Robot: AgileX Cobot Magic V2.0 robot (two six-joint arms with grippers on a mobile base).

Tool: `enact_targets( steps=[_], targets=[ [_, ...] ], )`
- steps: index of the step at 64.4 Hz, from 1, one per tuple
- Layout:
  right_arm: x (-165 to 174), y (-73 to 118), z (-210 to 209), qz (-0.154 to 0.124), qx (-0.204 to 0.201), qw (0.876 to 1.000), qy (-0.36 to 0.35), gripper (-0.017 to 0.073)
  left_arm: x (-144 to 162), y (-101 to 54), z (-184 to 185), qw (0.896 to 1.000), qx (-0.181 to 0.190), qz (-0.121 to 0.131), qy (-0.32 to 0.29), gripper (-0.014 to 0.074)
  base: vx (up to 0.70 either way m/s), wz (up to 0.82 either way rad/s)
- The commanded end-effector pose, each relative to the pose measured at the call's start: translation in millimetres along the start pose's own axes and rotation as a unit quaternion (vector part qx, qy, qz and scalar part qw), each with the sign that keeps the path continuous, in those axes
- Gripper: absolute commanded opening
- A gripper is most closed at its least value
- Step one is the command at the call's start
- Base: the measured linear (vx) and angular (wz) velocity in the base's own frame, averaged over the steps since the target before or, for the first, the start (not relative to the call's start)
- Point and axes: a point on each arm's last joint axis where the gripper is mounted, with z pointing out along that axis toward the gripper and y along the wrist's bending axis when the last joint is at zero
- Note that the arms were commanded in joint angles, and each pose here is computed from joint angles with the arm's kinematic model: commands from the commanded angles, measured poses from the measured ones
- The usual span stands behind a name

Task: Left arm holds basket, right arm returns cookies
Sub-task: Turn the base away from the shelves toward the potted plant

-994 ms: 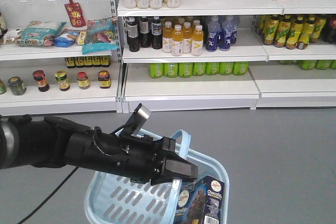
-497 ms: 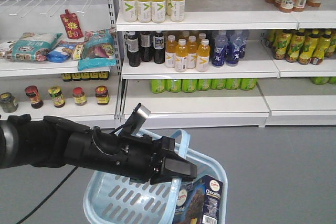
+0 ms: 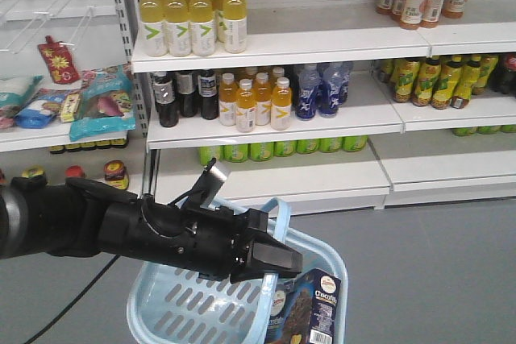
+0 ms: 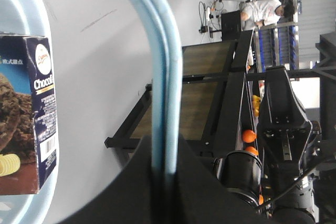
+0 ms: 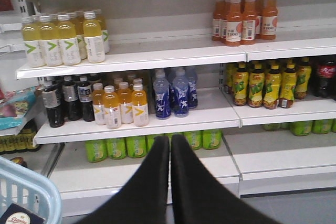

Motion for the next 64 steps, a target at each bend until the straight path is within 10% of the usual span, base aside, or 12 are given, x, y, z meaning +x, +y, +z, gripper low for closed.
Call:
enact_targets(
  steps=[1,64],
  targets=[
    [-6.4,0.7,-0.9,-0.005,-0.004,0.999,-0.041,-0.0009,-4.3,-31.1,-8.8,0.998,0.064,0.019,-0.017,-0.0006,0.21,-0.32],
    [-6.4,0.7,-0.9,-0.005,-0.004,0.999,-0.041,-0.0009,-4.3,-31.1,-8.8,0.998,0.064,0.019,-0.017,-0.0006,0.18,-0.56]
  ],
)
